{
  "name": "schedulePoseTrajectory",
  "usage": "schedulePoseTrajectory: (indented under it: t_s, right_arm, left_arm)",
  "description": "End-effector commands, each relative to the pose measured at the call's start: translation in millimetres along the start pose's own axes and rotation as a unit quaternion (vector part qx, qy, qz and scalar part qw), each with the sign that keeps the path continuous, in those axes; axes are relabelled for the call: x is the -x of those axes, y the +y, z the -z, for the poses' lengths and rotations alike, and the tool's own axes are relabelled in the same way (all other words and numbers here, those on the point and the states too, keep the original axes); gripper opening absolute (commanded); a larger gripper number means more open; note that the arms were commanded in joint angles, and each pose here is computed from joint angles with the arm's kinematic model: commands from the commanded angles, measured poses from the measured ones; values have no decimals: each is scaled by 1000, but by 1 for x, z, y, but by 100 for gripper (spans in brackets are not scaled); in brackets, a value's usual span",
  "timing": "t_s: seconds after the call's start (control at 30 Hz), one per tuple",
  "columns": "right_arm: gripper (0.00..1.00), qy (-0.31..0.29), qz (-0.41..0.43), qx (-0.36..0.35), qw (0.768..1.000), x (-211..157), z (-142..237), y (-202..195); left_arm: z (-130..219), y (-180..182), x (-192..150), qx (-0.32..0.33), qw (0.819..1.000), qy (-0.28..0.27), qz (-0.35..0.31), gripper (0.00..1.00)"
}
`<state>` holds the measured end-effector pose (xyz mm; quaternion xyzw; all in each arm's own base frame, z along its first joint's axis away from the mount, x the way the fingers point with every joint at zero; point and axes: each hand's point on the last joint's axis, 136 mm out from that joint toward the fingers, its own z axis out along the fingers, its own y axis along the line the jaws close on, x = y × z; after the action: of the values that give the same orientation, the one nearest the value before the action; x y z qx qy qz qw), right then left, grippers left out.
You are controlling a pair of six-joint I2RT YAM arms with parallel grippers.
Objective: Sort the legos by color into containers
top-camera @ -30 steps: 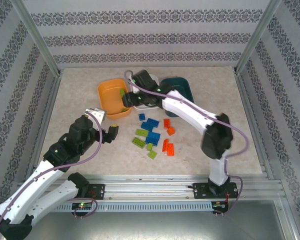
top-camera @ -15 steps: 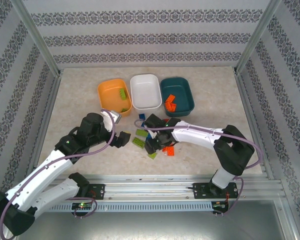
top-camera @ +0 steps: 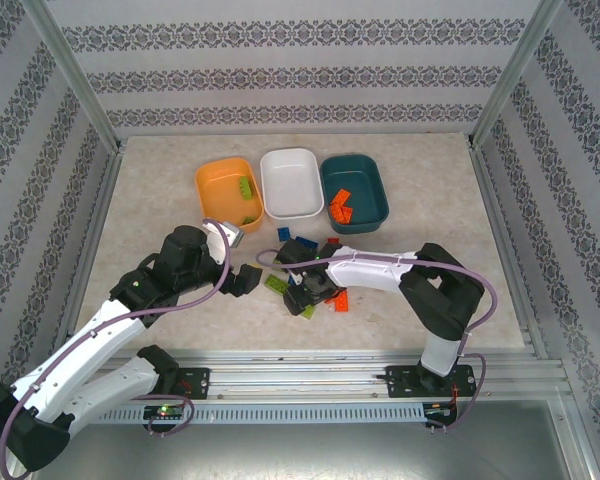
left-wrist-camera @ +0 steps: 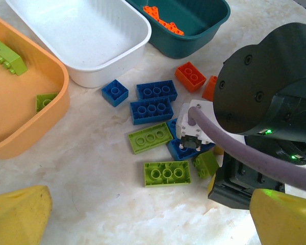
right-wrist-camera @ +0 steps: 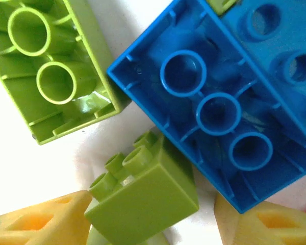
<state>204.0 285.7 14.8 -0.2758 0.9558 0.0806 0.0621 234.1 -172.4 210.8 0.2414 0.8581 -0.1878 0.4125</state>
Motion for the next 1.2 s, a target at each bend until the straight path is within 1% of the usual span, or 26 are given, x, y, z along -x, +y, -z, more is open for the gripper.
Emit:
schedulePoseTrajectory:
  t_s: [0.0,0.2,0.43,0.63,0.73,0.9,1.17]
  right_arm:
    - [64,8,6,-16,1000,-4,-8,-2]
    - [63,13,8,-15,1000,-12,-8,3]
    - [66,0,4,16,1000,-16,3,13]
    - [66,8,8,29,1000,-25,4,16]
    - [65,1,13,36,999,-25,9,17]
    - [63,14,37,25,999,-31,9,12]
    - [59,32,46,9,998,-34,-7,8]
  left_arm:
    - [7,0,9,1,1000,-12,-9,100]
    - [7,1,9,4,1000,-12,-10,100]
    - [6,2,8,8,1000,-9,-8,100]
    - [7,5,7,15,1000,-5,-6,100]
    - [7,6,7,18,1000,-5,-6,100]
    - [6,6,6,19,1000,-2,-6,100]
    - [6,8,5,23,1000,-2,-5,100]
